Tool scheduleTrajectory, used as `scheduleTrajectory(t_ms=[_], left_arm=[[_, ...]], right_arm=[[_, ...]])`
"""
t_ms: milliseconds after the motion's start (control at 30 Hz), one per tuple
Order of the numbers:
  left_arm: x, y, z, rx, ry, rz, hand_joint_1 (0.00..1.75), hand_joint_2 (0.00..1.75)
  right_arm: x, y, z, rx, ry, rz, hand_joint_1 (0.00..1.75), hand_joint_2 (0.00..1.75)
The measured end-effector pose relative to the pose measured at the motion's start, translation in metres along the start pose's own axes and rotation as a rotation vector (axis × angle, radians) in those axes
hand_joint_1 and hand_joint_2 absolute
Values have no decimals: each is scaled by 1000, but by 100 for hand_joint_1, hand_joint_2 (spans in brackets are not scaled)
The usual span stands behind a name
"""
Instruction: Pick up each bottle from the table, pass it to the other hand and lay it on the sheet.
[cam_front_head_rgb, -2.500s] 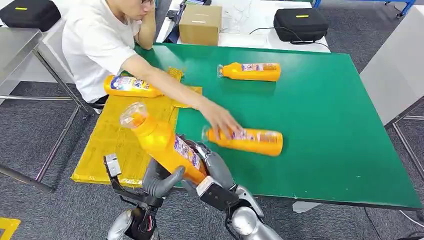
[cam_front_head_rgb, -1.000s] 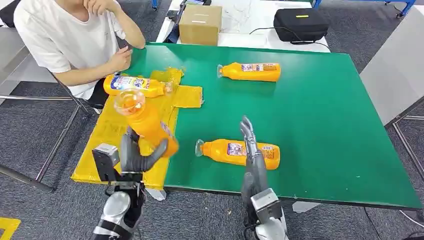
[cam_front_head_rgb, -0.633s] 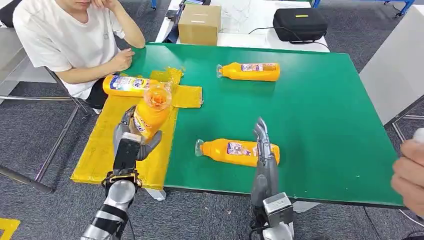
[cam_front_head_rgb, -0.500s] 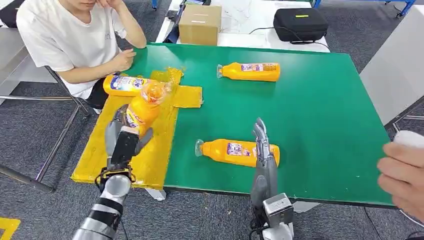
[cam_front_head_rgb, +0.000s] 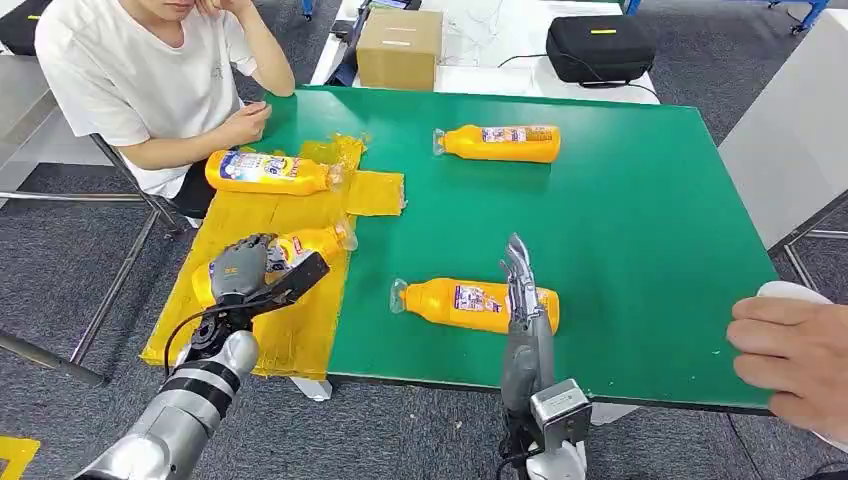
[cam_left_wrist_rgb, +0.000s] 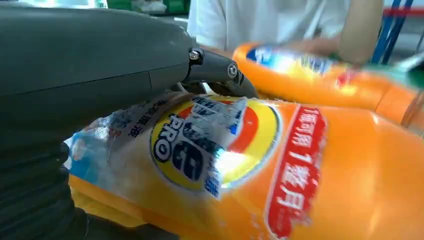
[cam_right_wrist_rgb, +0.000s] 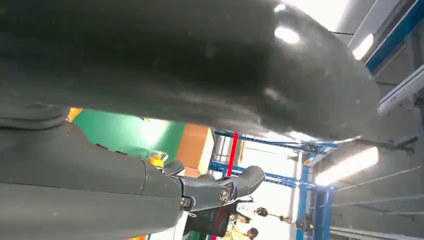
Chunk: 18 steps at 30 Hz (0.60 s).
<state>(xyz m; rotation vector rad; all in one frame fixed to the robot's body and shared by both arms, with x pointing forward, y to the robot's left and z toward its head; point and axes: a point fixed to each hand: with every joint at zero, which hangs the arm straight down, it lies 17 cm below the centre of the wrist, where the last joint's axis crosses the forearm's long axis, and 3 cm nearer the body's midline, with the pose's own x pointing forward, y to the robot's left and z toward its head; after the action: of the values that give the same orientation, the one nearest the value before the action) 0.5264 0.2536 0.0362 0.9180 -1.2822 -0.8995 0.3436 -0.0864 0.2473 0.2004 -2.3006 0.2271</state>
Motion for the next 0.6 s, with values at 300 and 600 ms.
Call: scheduleTrajectory(t_ms=[300,600], left_arm=[[-13,-23,-3,-142,15,-61,0,175],[-3,-35,-2,-235,-36,-4,0,175]], right_arm=[[-4,-2,0,-11,13,-4,0,0],[-9,-2,1,-14,26,-8,0,0]])
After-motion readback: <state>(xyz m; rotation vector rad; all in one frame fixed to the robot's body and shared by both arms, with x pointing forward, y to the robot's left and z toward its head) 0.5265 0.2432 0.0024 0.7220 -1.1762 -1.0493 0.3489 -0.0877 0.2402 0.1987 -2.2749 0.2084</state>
